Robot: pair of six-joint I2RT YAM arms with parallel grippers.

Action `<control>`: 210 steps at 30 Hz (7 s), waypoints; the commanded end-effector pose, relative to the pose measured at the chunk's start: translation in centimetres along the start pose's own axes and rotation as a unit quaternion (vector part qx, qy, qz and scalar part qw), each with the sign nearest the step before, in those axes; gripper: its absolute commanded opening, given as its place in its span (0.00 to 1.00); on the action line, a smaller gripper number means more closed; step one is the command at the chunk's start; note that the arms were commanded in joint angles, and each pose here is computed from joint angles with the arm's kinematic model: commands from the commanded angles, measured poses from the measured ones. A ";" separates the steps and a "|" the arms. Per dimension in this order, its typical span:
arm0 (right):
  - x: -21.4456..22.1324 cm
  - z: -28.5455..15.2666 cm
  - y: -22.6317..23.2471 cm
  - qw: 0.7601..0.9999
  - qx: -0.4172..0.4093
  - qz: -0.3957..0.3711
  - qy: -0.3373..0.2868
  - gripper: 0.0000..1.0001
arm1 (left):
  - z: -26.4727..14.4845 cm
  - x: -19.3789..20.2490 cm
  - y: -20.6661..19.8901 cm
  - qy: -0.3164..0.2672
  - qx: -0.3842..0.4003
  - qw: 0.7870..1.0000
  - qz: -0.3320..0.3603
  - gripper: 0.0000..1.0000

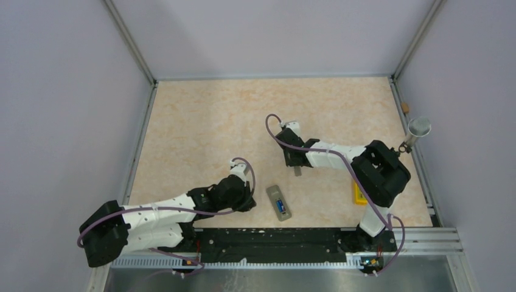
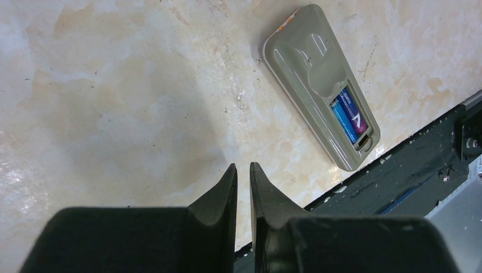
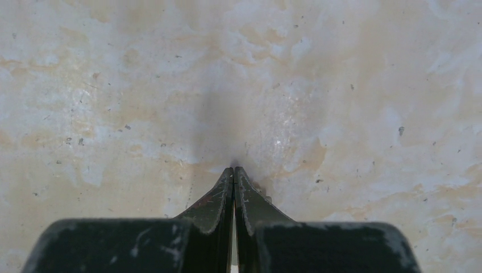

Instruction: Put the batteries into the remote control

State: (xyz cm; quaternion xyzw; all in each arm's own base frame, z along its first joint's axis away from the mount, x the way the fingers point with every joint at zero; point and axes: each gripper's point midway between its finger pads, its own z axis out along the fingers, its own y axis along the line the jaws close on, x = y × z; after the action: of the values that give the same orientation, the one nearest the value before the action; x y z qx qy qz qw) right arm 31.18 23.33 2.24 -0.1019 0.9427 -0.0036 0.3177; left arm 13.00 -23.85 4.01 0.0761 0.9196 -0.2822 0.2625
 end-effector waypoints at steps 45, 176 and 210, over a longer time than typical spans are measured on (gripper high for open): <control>12.1 -6.5 -3.3 0.991 -0.051 0.094 0.086 0.00 | 0.2 -0.6 -2.2 -0.007 0.055 0.998 -0.003 0.12; 9.3 -16.5 0.7 0.977 -0.197 -0.075 0.040 0.01 | 10.9 -7.9 -7.8 0.092 0.072 0.992 0.043 0.38; 8.7 -17.1 1.3 0.971 -0.200 -0.121 0.059 0.01 | 6.2 -5.1 -2.7 0.062 0.020 0.998 0.020 0.43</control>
State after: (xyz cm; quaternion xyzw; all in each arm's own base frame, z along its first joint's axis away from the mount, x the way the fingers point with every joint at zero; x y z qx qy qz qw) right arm 13.51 20.35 8.82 -0.2486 0.9348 0.1252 0.2207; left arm 18.94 -31.68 3.06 0.1337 0.9202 -0.3180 0.1847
